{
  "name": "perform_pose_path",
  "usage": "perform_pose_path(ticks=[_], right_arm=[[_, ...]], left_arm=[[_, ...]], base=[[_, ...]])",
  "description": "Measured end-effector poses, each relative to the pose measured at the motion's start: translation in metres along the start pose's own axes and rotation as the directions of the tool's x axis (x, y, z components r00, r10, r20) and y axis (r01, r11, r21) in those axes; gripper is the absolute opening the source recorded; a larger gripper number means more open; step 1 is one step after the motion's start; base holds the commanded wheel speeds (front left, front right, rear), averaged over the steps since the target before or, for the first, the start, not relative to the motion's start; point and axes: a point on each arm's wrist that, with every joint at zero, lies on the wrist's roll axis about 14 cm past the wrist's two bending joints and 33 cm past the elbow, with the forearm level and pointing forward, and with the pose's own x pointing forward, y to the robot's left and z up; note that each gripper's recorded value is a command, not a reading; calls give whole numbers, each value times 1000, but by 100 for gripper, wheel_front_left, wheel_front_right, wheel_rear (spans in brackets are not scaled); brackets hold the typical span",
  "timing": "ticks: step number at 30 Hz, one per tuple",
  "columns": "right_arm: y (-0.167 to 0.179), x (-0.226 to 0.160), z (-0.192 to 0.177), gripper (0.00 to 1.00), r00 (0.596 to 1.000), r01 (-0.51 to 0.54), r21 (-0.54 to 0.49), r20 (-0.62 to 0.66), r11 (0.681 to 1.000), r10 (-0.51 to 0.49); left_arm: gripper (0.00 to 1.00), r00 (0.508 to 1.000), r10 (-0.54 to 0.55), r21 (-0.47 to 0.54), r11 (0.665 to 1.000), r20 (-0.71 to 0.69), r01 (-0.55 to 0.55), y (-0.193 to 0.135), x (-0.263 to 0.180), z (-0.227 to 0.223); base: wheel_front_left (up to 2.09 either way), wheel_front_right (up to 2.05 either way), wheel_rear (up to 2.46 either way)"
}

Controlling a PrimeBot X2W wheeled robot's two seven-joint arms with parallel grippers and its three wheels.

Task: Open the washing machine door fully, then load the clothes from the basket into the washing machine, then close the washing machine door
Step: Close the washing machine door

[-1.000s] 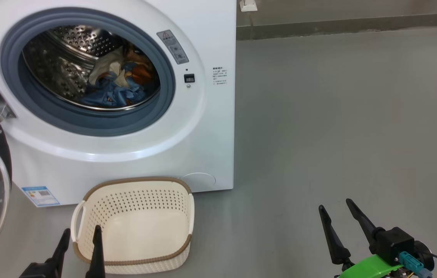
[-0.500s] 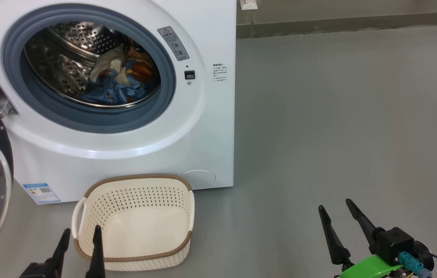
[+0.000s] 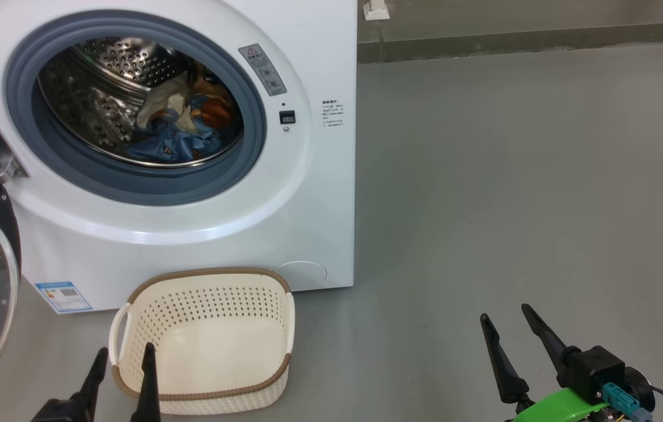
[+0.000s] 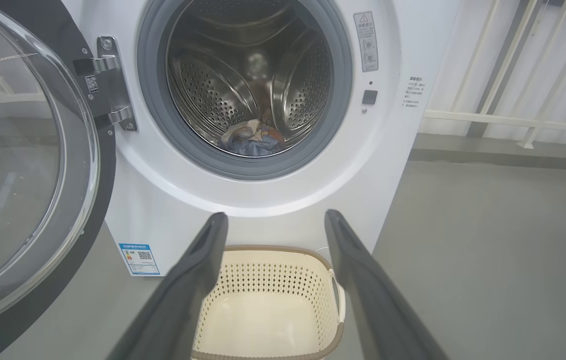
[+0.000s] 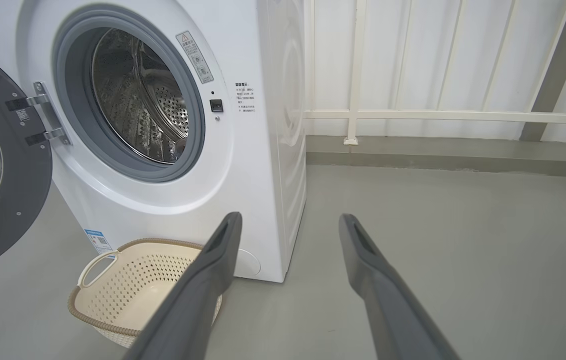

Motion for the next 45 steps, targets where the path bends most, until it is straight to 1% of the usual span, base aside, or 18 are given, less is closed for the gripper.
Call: perform_pose_path(ticks=[8,13,16,24,31,37,39,45], right_arm=[[2,0,0,100,1000,-7,0,1,1000,7],[13,5,0,100,999,-41,3,2,999,41],[24,9,0,100,997,-73,14,2,997,73],[66,23,-2,100,980,-197,30,-1,980,198],[111,31,-3,100,946,-324,56,-1,944,325],[139,36,-3,100,917,-397,78,3,915,398],[151,36,-3,100,903,-429,89,5,899,430],[194,31,-6,100,839,-540,105,-2,835,543]], left_arm=[[100,1000,-3,1,1000,2,3,-1,-1,1],[100,1000,14,1,1000,6,-14,3,-6,2],[100,999,36,2,999,12,-36,10,-11,4],[100,989,145,7,989,35,-145,42,-36,10],[100,966,252,16,967,54,-254,73,-65,16],[100,943,325,19,945,72,-327,93,-88,21],[100,934,350,30,935,79,-353,100,-97,23],[100,894,433,40,897,118,-440,123,-123,35]], base=[[0,0,0],[0,0,0],[0,0,0],[0,0,0],[0,0,0],[0,0,0],[0,0,0],[0,0,0]])
